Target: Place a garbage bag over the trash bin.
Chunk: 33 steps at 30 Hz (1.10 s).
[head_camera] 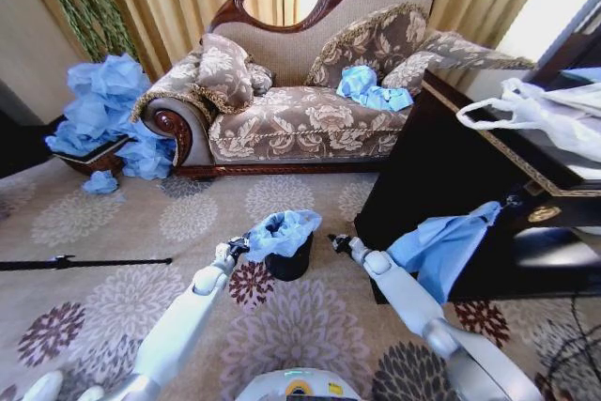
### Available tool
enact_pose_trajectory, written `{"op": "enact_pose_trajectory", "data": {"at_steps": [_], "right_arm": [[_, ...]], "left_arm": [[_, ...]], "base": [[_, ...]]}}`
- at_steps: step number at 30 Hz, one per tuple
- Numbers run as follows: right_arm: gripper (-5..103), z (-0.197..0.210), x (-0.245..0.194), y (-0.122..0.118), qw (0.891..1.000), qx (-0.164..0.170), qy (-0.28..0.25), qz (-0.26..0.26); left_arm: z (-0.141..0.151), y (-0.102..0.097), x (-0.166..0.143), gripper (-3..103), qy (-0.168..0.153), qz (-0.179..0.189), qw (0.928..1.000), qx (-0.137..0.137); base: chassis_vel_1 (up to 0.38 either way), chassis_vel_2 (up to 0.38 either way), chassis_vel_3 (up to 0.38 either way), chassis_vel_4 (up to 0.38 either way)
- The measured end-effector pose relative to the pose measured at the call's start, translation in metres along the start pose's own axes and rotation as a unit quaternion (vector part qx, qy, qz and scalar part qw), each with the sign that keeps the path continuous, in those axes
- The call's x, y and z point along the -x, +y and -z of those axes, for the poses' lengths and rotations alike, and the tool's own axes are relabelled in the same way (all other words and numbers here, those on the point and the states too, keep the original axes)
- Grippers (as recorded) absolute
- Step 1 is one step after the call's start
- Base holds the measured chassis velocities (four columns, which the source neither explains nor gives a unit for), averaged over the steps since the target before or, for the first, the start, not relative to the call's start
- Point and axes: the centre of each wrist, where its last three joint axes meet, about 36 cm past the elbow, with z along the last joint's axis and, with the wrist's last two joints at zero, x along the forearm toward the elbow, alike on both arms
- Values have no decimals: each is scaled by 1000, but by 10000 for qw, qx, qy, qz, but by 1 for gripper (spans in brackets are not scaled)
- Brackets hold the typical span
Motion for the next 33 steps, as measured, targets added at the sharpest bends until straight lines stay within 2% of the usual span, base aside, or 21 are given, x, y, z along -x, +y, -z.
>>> {"op": "enact_pose_trajectory", "data": {"at_steps": [5,7,8,9,10,11,12,13,14,15,16,17,20,21,23,25,28,30,31,32,33], "right_arm": [[0,-7,-8,2,9999,115,12,-128],[0,-6,-10,5,9994,266,-28,-228],[0,-2,-13,11,9979,494,-98,-399],[0,-2,-13,11,9979,494,-98,-399],[0,4,-16,16,9960,686,-164,-552],[0,14,-21,21,9931,888,-244,-723],[0,29,-30,29,9894,1092,-308,-908],[0,29,-30,29,9894,1092,-308,-908],[0,44,-39,36,9863,1258,-331,-1009],[0,60,-48,43,9836,1404,-325,-1088],[0,89,-59,54,9795,1610,-368,-1153],[0,89,-59,54,9795,1610,-368,-1153],[0,161,-81,85,9686,2184,-366,-1129],[0,161,-81,85,9686,2184,-366,-1129],[0,210,-92,110,9603,2679,-234,-738],[0,218,-93,116,9584,2777,-176,-632],[0,253,-88,144,9483,3166,181,-131],[0,262,-83,152,9444,3270,345,-21],[0,272,-76,161,9390,3397,536,47],[0,272,-76,161,9390,3397,536,47],[0,279,-69,169,9340,3508,683,55]], "left_arm": [[-17,-7,-14,0,7,4,10000,84],[-24,-7,-20,0,-48,13,10000,68],[-29,-7,-26,5,-194,32,9998,26],[-29,-7,-26,5,-194,32,9998,26],[-32,-7,-29,11,-291,53,9996,-3],[-33,-7,-31,11,-356,65,9993,-17],[-33,-7,-34,22,-412,69,9991,-23],[-33,-7,-34,22,-412,69,9991,-23],[-33,-8,-35,26,-438,61,9990,-19],[-33,-8,-35,26,-454,57,9990,-3],[-32,-9,-34,40,-496,39,9988,30],[-32,-9,-34,40,-496,39,9988,30],[-31,-14,-27,34,-581,-42,9982,146],[-31,-14,-27,34,-581,-42,9982,146],[-26,-21,-23,26,-669,-105,9976,154],[-24,-23,-23,22,-698,-120,9974,147],[-15,-25,-19,11,-805,-136,9964,221],[-13,-25,-18,11,-823,-132,9962,254],[-11,-23,-16,3,-847,-117,9959,279],[-11,-23,-16,3,-847,-117,9959,279],[-10,-23,-15,3,-855,-103,9959,287]], "base": [[0,0,0,0],[0,0,0,0],[0,0,0,0],[0,0,0,0],[0,0,0,0],[0,0,0,0],[0,0,0,0],[0,0,0,0],[0,0,0,0],[0,0,0,0],[0,0,0,0],[0,0,0,0],[0,0,0,0],[0,0,0,0],[0,0,0,0],[0,0,0,0],[0,0,0,0],[0,0,0,0],[0,0,0,0],[0,0,0,0],[0,0,0,0]]}}
